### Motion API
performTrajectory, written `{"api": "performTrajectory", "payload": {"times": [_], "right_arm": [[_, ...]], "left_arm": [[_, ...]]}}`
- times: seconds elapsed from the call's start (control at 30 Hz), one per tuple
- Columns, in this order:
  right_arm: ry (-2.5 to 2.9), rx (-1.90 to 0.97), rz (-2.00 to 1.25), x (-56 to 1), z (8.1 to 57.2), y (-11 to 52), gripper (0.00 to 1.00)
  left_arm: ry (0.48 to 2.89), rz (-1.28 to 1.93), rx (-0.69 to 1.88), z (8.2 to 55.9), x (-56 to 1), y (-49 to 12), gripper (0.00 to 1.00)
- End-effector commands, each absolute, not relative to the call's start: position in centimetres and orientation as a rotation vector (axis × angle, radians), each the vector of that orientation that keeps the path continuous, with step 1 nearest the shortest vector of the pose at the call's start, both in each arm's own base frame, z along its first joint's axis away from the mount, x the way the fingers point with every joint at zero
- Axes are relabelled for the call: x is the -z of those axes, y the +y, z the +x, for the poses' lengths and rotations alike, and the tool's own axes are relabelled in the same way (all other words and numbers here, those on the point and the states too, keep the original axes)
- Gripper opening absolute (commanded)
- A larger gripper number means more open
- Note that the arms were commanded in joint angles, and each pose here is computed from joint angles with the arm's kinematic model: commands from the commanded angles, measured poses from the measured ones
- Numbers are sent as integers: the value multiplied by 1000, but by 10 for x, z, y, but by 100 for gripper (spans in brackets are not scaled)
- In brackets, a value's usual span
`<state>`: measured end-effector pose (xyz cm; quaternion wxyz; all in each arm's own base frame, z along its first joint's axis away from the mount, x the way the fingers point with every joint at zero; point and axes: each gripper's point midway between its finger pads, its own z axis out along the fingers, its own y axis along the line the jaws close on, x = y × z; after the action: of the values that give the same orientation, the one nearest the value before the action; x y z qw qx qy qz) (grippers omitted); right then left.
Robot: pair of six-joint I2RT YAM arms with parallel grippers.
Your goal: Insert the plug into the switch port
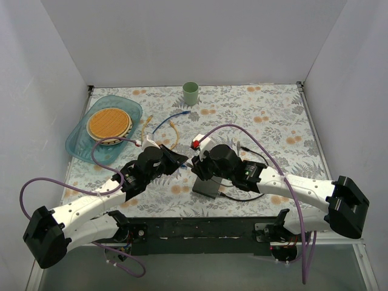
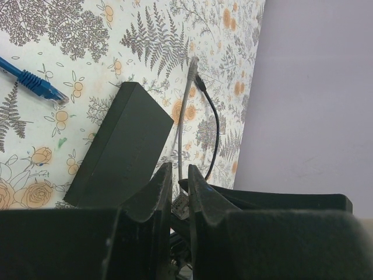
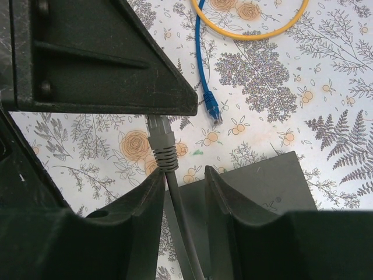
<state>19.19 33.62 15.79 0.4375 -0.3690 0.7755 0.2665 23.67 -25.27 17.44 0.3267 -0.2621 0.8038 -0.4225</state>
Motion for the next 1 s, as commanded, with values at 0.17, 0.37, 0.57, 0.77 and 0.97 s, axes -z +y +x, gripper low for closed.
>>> {"api": "performTrajectory", "payload": {"times": [0.17, 0.37, 0.57, 0.77, 0.97], "right_arm": [[1805, -731, -860, -205, 196, 349, 40], [1781, -761, -908, -204, 188, 354, 39], [1764, -771, -921, -206, 184, 356, 23], [1789, -747, -926, -200, 186, 355, 1], [1803, -728, -919, -196, 187, 354, 1]], "left_arm": [[2092, -659, 1138, 237, -189, -258, 0], [2092, -668, 1132, 238, -187, -257, 0], [2092, -672, 1134, 238, -186, -257, 0], [2086, -674, 1141, 237, -187, -256, 0], [2079, -672, 1147, 236, -189, -255, 0]]}}
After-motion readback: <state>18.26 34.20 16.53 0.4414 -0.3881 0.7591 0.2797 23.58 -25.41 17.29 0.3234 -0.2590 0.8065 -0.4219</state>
